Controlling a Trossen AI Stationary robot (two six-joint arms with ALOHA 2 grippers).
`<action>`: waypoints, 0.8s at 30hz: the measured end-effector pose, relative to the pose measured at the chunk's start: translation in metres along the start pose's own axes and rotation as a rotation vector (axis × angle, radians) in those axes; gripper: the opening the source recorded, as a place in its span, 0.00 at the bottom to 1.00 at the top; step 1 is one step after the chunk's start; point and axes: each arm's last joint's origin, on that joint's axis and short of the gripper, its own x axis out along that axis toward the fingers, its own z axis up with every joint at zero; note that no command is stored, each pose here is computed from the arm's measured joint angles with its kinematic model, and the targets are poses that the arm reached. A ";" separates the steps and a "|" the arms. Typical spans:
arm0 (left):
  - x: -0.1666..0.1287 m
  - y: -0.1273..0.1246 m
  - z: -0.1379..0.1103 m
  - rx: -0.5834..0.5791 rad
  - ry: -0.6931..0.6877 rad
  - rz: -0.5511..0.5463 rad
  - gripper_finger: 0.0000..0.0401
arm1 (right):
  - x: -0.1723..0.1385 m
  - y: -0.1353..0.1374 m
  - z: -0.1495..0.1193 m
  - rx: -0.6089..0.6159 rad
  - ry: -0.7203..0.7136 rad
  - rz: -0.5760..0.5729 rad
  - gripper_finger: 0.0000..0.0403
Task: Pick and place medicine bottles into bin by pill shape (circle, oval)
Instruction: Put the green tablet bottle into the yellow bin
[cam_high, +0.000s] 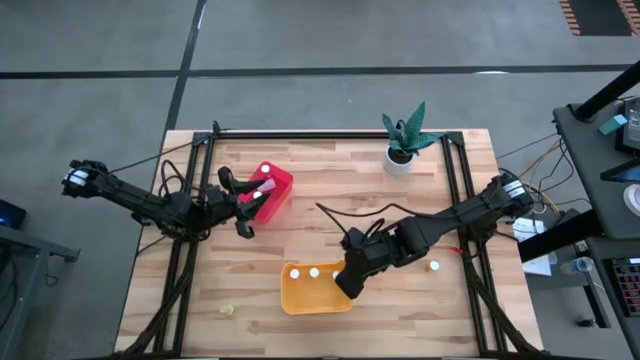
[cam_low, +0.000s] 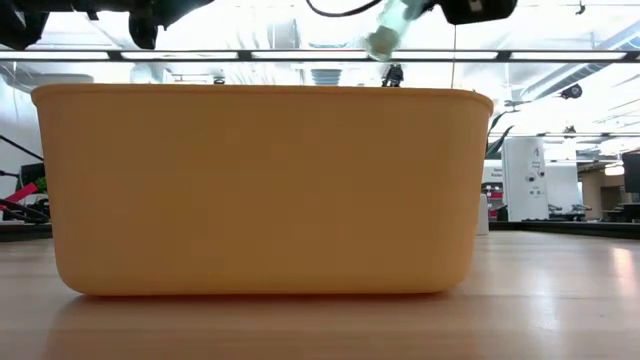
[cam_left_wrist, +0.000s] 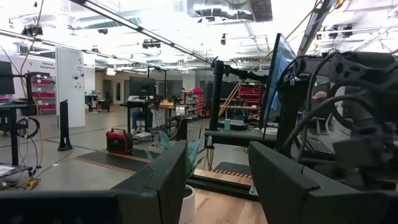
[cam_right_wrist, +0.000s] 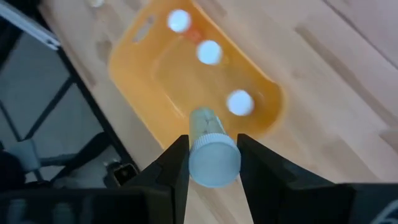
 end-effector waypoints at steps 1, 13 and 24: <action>0.000 0.000 0.000 0.000 0.000 0.000 0.39 | 0.003 0.002 0.001 -0.010 -0.005 0.014 0.27; 0.000 0.000 0.000 0.001 0.000 0.000 0.39 | 0.013 0.041 0.019 -0.302 0.051 -0.024 0.27; 0.000 0.000 0.000 0.001 0.000 0.000 0.39 | 0.053 0.061 0.027 -0.697 0.173 -0.127 0.27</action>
